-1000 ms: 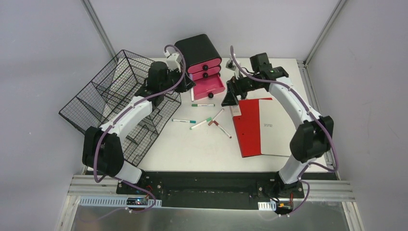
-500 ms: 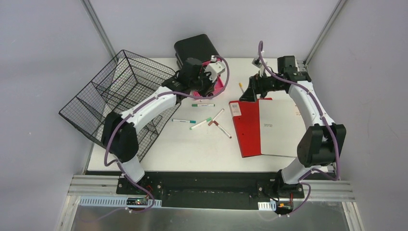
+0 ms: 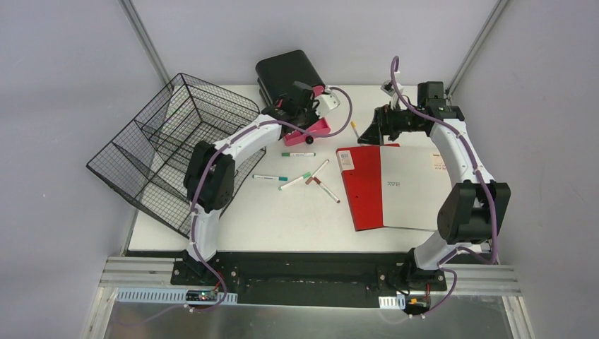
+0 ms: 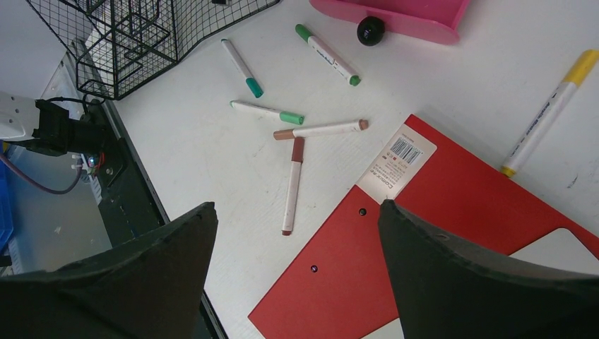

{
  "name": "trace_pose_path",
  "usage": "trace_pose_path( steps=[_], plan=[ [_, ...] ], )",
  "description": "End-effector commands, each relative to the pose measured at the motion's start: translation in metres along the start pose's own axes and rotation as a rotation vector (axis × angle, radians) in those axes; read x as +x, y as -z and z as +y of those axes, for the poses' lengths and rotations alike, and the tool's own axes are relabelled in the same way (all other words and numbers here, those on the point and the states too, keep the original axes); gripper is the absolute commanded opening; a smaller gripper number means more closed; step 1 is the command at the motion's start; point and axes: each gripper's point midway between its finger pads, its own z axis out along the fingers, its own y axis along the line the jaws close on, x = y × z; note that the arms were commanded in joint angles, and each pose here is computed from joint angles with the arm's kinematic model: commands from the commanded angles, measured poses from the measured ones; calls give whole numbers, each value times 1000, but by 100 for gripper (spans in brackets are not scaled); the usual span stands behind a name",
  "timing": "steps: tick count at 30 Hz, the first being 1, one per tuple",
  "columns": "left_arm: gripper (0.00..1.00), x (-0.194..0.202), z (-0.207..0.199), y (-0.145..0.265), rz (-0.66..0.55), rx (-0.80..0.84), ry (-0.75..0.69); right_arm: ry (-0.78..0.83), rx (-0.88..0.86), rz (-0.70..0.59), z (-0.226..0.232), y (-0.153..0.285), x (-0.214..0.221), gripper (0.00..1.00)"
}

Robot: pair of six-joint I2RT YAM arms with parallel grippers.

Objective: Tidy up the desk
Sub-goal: Place the stationery in the drawer.

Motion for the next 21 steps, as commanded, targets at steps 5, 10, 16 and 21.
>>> trace_pose_path(
  steps=[5, 10, 16, 21],
  plan=[
    [19, -16, 32, -10, 0, -131, -91, 10, -11, -30, -6, 0, -5, 86],
    [37, -18, 33, -18, -16, -149, -81, 5, -5, -33, -7, 1, -5, 86],
    [42, -28, 34, -13, -42, -159, -78, -1, 2, -35, -11, 3, -4, 86],
    [50, -46, 30, 12, -104, -139, -27, -11, 10, -26, -16, 0, -1, 87]
  ],
)
